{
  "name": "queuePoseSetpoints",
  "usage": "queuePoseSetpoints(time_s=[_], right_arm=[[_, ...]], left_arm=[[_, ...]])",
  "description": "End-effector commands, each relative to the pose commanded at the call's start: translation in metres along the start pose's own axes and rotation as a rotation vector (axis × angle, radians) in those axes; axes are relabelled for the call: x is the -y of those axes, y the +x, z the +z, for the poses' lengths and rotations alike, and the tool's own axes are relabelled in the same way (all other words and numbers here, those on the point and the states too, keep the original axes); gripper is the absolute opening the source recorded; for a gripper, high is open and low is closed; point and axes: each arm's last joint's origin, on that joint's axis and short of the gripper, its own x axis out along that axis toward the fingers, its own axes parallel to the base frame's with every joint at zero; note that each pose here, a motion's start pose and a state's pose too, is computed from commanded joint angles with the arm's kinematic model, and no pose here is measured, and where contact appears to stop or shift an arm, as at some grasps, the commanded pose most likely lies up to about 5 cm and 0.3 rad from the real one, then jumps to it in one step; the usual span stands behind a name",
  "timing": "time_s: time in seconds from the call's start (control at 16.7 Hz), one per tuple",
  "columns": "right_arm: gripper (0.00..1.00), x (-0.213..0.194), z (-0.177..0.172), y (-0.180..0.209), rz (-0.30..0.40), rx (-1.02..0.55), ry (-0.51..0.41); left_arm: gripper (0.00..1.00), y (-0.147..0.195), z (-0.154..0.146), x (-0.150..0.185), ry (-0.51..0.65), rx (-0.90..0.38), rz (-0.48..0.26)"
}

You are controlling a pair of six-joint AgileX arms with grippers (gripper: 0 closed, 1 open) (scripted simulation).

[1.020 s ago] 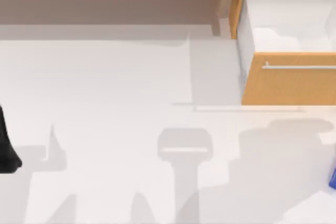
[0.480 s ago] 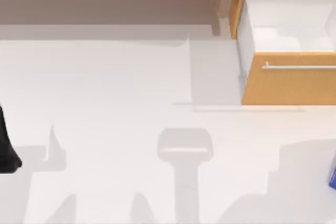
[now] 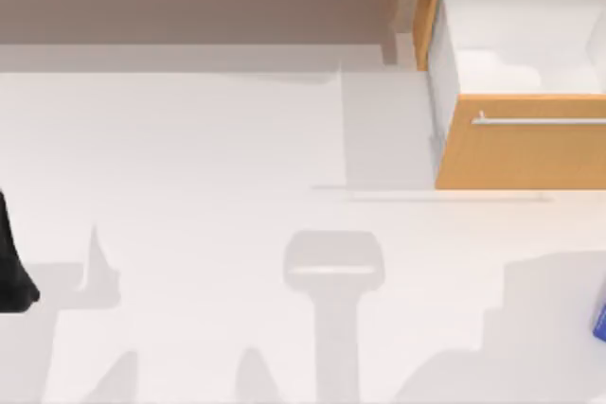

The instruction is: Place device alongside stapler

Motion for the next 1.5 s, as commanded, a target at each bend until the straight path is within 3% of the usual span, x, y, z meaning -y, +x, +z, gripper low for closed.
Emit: queuePoseSetpoints(time_s=[0.9, 1.5], right_arm=[[0.0, 0.003, 0.007, -0.007, -0.024, 0.079, 0.001], [0.0, 0.001, -0.001, 0.016, 0.001, -0.004, 0.002]], left_arm=[[1.0, 0.0, 0.0, 0.0, 0.0, 0.0, 0.0], [1.0, 0.0, 0.0, 0.0, 0.0, 0.0, 0.0]])
